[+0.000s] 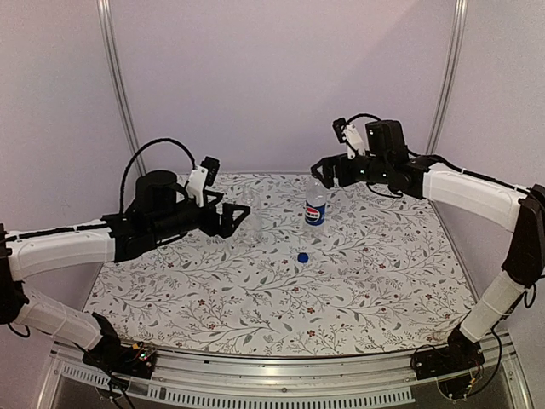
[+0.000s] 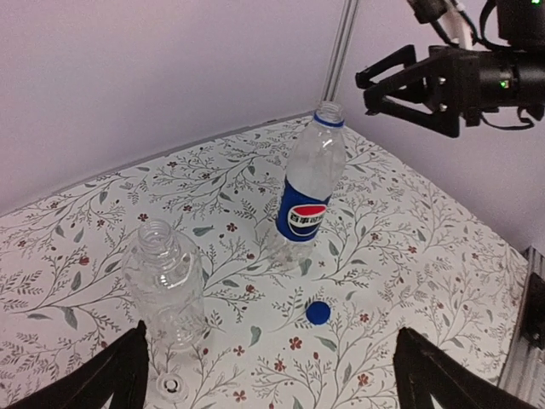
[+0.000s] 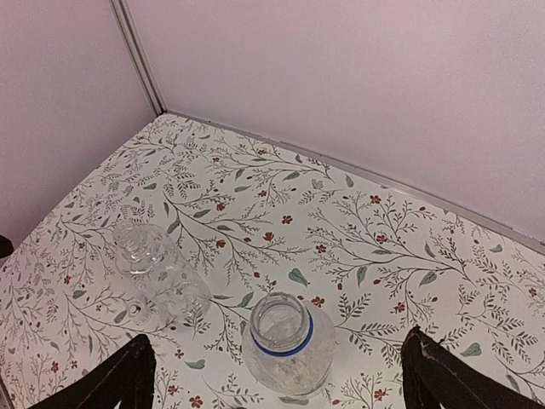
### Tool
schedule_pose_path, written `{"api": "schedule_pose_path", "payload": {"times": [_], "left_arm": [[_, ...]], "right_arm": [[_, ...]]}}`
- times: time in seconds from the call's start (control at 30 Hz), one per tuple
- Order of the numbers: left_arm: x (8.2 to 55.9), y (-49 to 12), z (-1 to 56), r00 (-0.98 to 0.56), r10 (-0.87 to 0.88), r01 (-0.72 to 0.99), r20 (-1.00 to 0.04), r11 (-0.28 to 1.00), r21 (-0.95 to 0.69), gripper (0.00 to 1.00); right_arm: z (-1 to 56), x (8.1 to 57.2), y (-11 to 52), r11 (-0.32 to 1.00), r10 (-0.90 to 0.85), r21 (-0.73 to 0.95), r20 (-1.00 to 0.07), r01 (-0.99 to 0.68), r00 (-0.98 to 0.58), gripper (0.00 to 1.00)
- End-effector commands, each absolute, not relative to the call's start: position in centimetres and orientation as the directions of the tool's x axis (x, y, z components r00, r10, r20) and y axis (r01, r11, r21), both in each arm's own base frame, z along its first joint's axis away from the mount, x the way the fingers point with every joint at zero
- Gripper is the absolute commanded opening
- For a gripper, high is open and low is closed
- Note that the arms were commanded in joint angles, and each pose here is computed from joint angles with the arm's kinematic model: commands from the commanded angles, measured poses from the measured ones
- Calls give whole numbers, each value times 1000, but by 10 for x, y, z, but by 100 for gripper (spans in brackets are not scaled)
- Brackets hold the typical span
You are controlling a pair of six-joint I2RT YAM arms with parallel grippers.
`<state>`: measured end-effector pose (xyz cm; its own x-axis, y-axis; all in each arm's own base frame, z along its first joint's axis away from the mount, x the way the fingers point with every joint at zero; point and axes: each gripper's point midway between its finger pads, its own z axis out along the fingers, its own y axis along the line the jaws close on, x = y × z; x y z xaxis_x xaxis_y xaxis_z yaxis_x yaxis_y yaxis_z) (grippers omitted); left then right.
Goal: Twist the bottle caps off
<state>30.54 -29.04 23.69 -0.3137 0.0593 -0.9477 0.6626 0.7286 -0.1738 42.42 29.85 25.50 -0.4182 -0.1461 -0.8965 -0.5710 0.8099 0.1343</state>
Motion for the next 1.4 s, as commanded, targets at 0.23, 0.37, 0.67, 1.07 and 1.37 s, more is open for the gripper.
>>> {"api": "schedule_pose_path", "payload": {"times": [0.23,0.37,0.67,1.07,1.37], "left_arm": [[340,-211,303,-237,-51,459,-970,874,-158,100],[348,-183,320,-201,-66,413,-977,899,-146,100],[347,-160,341,-135,-30,426,-990,901,-85,100],[337,-152,341,-71,-36,415,-997,907,-62,100],[336,-152,340,-76,-34,418,-997,906,-63,100]], "right_arm": [[312,394,211,878,-9,188,-913,-441,-407,99],[332,384,179,920,-15,116,-944,-374,-331,99],[353,357,149,944,-8,73,-969,-321,-245,99],[348,349,143,946,21,85,-979,-312,-204,99],[339,353,147,942,23,96,-974,-320,-225,99]]}}
